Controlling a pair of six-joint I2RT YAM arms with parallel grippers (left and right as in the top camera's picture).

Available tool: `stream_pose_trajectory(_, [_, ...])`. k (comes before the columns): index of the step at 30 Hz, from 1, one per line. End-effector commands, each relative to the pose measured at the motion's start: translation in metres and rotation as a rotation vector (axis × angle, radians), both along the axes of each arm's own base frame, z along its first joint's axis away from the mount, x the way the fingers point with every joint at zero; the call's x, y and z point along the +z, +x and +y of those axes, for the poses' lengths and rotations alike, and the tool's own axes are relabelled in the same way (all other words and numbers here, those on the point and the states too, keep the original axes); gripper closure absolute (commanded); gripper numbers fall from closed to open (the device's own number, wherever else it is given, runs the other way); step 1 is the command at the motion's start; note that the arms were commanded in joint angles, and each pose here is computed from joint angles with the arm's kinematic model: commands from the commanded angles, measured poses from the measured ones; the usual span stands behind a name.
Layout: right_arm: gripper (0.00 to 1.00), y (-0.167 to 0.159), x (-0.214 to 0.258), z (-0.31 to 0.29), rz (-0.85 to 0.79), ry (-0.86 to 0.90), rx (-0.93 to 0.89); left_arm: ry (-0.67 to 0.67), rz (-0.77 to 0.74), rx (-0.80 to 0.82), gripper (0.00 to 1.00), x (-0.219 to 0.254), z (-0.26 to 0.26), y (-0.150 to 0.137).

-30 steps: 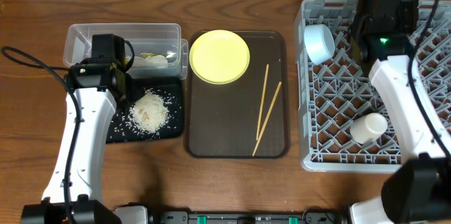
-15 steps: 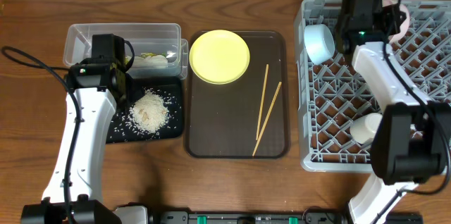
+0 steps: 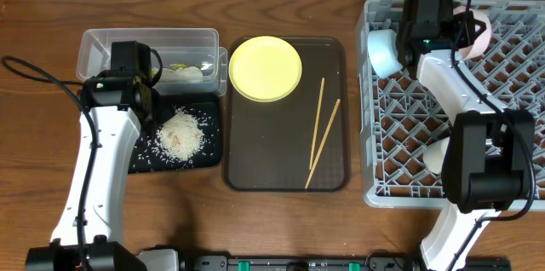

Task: Sort waste into correct bins and load items into the dishwasher rack
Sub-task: 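Carry the white bowl to the rack's back row and release it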

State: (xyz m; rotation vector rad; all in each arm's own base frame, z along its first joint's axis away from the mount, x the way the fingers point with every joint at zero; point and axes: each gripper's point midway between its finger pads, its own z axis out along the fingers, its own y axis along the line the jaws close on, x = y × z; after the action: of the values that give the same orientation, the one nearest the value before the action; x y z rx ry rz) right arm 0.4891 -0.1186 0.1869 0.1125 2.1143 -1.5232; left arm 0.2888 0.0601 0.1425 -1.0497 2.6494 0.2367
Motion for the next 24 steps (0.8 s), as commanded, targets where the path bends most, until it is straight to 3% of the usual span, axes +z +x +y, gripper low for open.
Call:
stream_pose_trajectory(1, [0.99, 0.012, -0.016, 0.019, -0.020, 0.056, 0.063, 0.007, -0.008, -0.001, 0.29, 0.004, 0.002, 0.001])
stream_pose_trajectory(11, [0.98, 0.015, -0.018, 0.023, -0.044, 0.081, 0.076, 0.006, -0.008, -0.001, 0.29, 0.004, 0.002, 0.001])
stream_pose_trajectory(19, [0.74, 0.027, -0.040, 0.053, 0.013, 0.190, 0.214, 0.006, -0.008, -0.001, 0.29, 0.004, 0.002, 0.001])
stream_pose_trajectory(24, [0.73, 0.021, -0.050, 0.065, 0.006, 0.256, 0.211, 0.006, -0.008, -0.001, 0.29, 0.004, 0.002, 0.001])
